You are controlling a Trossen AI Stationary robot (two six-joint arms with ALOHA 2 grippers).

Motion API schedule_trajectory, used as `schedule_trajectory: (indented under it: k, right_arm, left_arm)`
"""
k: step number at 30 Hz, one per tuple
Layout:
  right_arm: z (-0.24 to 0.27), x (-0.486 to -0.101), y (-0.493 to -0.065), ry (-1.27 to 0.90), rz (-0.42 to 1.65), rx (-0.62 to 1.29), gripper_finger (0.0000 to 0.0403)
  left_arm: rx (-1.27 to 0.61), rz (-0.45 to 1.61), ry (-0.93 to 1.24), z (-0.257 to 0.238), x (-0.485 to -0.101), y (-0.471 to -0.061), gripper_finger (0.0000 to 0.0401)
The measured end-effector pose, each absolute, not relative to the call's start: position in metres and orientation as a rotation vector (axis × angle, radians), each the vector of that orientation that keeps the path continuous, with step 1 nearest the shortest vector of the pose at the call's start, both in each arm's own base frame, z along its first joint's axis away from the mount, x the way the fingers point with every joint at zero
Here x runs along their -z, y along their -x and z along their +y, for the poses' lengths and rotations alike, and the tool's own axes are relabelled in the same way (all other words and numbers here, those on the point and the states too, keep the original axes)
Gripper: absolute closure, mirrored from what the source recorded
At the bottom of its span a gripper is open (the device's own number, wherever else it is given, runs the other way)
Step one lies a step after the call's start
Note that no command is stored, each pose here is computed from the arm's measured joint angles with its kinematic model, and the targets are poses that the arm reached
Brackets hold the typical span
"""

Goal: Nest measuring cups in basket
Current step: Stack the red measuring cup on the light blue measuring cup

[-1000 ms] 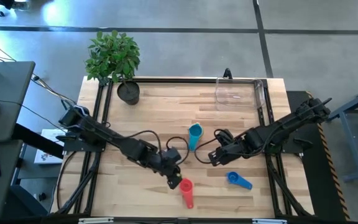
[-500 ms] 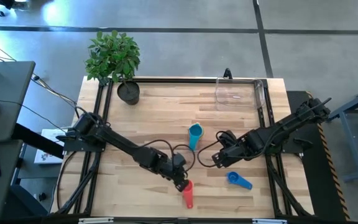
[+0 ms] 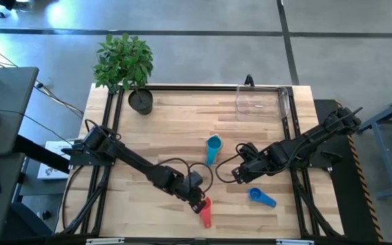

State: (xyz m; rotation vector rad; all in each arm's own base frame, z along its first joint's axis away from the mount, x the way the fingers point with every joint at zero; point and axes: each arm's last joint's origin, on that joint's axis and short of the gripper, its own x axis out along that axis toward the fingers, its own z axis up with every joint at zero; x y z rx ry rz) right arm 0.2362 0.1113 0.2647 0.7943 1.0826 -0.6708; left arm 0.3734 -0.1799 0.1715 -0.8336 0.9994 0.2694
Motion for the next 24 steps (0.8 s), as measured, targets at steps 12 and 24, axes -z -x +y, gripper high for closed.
schedule_trajectory:
  k: [12,24]
  right_arm:
    - [0.111,-0.265,-0.236,-0.796,1.084,0.669,0.0351]
    - [0.112,-0.265,-0.237,-0.800,1.078,0.665,0.0351]
  left_arm:
    - [-0.288,1.017,0.822,-0.182,-0.163,-0.373,0.0264]
    - [-0.309,1.032,0.836,-0.186,-0.147,-0.376,0.0267]
